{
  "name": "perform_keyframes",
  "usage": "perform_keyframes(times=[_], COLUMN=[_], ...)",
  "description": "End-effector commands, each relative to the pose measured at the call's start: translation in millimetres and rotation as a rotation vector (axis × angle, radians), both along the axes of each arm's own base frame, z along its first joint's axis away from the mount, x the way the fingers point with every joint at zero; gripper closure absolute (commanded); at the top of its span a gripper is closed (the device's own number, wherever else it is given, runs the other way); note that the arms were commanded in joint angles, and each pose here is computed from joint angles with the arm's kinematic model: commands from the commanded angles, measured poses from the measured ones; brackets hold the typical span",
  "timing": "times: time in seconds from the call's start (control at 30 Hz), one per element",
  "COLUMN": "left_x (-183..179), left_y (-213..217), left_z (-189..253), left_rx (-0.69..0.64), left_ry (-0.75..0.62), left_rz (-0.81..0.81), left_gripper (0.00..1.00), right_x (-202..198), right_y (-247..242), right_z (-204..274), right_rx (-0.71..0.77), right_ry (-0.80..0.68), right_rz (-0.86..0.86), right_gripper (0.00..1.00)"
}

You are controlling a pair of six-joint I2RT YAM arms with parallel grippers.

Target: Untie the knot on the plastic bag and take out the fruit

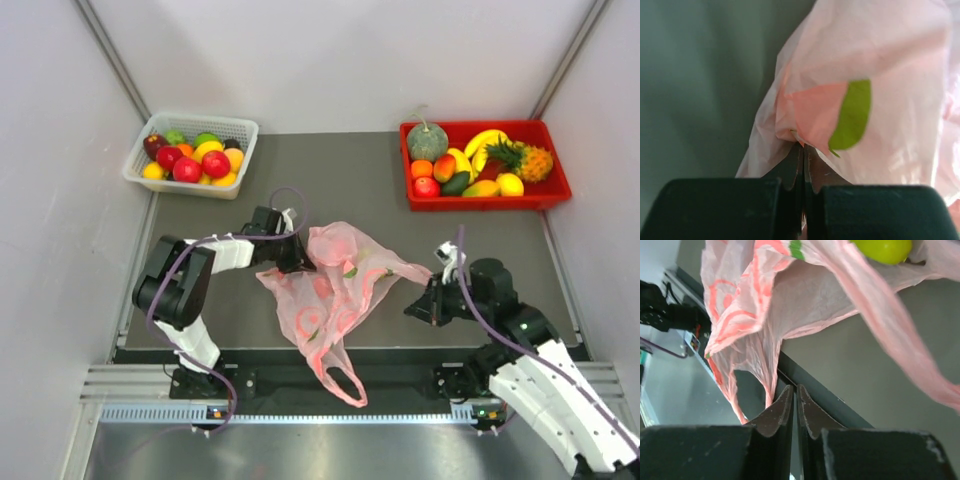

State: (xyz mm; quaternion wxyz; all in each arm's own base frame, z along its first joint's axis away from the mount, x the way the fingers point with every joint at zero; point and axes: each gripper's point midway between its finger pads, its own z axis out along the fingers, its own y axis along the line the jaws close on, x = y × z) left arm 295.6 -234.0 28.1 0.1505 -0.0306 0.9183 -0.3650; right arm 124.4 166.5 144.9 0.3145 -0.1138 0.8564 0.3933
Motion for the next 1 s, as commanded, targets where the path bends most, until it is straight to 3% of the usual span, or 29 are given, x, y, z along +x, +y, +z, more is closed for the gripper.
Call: perform_keyframes(times=[0.0,0.27,0.37,0.4,0.47,0.5,0.63,0.77,0.97], left_x=[11,9,7,6,6,6,8,10,11], left_y=[-3,-4,-5,-5,-5,-5,-7,-11,-11], left_z=[-2,0,0,0,1,3,7,14,16], left_rx=[-0.018,-0.031,-0.036,-0.034,-0.035,-0.037,-0.047,-0.061,-0.064], left_ry=[-0.045,-0.042,-0.035,-0.034,-0.037,-0.041,-0.044,-0.053,-0.055], left_rz=[0.006,-0.001,-0.013,-0.022,-0.023,-0.025,-0.032,-0.039,-0.046], left_gripper=[1.00,1.00,1.00,1.00,1.00,1.00,1.00,1.00,1.00], right_x=[21,52,72,78,93,98,114,130,154], right_y=[16,62,72,73,74,74,84,90,113], right_z=[4,-19,-19,-19,-21,-20,-16,-21,-26], right_rx=[-0.028,-0.252,-0.305,-0.319,-0.356,-0.362,-0.349,-0.385,-0.398], right_ry=[-0.056,-0.182,-0.240,-0.255,-0.290,-0.310,-0.380,-0.437,-0.494], right_rz=[-0.005,-0.079,-0.130,-0.149,-0.195,-0.202,-0.230,-0.247,-0.251], right_gripper=[0.95,0.95,0.87,0.75,0.68,0.52,0.24,0.13,0.07])
